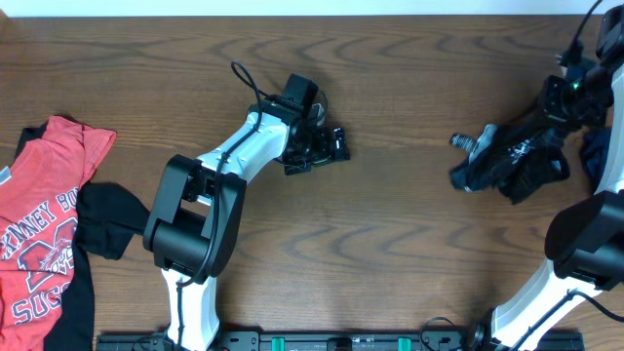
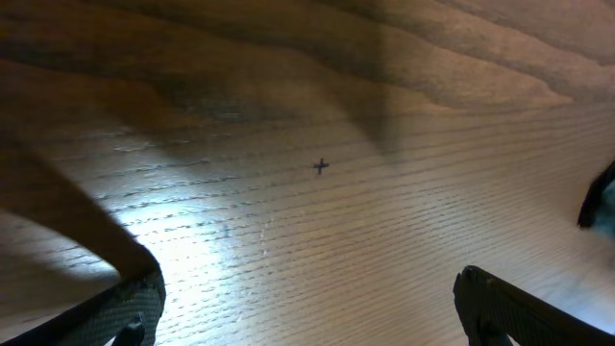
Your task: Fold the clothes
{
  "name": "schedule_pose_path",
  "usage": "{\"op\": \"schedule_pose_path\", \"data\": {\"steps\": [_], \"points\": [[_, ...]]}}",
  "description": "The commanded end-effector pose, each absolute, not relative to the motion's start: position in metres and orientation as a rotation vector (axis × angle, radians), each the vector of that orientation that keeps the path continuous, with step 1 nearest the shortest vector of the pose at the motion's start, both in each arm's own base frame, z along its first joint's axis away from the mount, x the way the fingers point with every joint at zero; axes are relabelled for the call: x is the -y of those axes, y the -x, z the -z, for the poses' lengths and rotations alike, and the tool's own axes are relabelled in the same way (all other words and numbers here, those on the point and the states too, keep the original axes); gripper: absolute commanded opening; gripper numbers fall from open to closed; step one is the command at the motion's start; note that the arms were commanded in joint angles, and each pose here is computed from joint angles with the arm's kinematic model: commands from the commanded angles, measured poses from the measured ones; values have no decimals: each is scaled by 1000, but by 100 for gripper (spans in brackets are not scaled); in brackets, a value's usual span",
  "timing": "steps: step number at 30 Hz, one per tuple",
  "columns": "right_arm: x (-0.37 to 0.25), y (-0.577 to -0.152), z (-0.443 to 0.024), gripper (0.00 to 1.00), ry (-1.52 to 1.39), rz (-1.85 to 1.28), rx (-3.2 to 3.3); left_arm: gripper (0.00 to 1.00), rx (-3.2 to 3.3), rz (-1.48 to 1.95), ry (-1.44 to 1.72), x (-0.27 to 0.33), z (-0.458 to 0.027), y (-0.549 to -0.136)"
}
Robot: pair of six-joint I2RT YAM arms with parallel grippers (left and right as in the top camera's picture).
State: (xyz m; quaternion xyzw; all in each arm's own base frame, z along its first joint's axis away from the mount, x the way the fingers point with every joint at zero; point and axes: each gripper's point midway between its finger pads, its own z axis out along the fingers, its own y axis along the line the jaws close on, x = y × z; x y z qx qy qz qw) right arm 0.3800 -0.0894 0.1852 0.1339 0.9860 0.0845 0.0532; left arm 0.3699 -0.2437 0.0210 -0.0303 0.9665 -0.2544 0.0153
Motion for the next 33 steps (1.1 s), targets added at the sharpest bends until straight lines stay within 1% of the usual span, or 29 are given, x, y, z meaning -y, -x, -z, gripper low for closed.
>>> {"op": "schedule_pose_path", "data": {"steps": [1,6,10,13,15,18,20,24,27,33], "points": [[79,-384,-198,2,-330,-428,-2937,98,-3052,774,96,245,-5,-362],[112,-367,-209,2,-559,-413,-2887,98,-3057,796,86,249,-5,-359],[146,-336,-236,2,-711,-265,-2824,98,-3055,798,77,251,-6,-359],[153,-319,-253,2,-771,-250,-2760,98,-3051,801,69,253,-6,-359],[151,-307,-256,2,-795,-246,-2748,98,-3053,801,61,255,-6,-357],[142,-294,-243,2,-803,-264,-2748,98,-3055,801,46,259,-6,-355],[130,-286,-226,2,-803,-322,-2754,98,-3058,802,33,262,-6,-353],[101,-274,-183,1,-704,-479,-2760,98,-3062,802,-12,269,-6,-347],[93,-271,-163,1,-666,-521,-2764,98,-3066,802,-36,275,-6,-343],[91,-284,-157,1,-581,-507,-2757,98,-3064,804,-59,280,-6,-339]]}}
